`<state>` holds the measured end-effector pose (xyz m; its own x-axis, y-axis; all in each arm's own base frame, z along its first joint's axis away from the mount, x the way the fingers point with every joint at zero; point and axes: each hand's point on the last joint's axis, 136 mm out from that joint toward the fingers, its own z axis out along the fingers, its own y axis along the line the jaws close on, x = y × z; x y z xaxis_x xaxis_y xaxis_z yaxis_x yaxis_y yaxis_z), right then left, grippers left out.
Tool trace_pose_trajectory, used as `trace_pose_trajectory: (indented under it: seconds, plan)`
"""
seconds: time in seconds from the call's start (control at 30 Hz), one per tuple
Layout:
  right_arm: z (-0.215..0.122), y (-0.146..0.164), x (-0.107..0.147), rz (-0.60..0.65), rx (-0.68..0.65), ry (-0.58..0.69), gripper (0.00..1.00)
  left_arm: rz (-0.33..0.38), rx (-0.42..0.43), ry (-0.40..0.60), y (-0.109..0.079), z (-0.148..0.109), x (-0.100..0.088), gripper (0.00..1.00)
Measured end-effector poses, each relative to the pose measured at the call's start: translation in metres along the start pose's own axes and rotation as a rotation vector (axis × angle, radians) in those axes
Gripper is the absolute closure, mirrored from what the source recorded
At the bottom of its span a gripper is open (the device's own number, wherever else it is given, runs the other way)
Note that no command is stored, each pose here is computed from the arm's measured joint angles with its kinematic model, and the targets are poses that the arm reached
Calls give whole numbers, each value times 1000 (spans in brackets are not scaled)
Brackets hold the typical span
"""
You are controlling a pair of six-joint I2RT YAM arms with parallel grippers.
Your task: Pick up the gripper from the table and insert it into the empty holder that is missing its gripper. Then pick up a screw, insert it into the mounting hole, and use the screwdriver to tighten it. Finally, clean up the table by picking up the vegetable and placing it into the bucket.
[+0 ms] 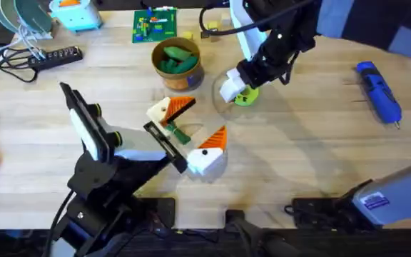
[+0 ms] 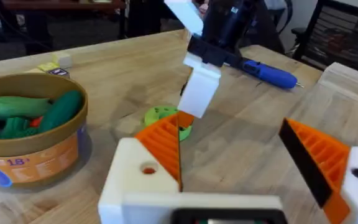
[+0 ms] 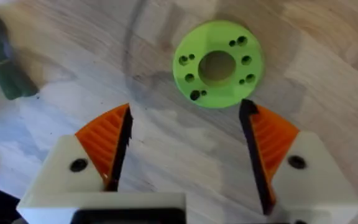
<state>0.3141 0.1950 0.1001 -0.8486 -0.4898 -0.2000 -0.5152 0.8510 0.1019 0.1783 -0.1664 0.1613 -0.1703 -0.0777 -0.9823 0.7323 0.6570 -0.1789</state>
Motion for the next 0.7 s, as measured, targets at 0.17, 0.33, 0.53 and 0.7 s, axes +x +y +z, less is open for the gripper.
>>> trace_pose_trajectory:
  seconds: [0.17,0.33,0.53,0.7]
  plan:
    - [5,-6,1,17,30,8,7,0,0,0,0,0,0,7]
    - [12,-7,7,23,33,22,8,0,0,0,0,0,0,8]
    - [17,-7,4,23,32,18,80,0,0,0,0,0,0,8]
    - [34,-4,6,17,26,52,215,0,0,0,0,0,0,8]
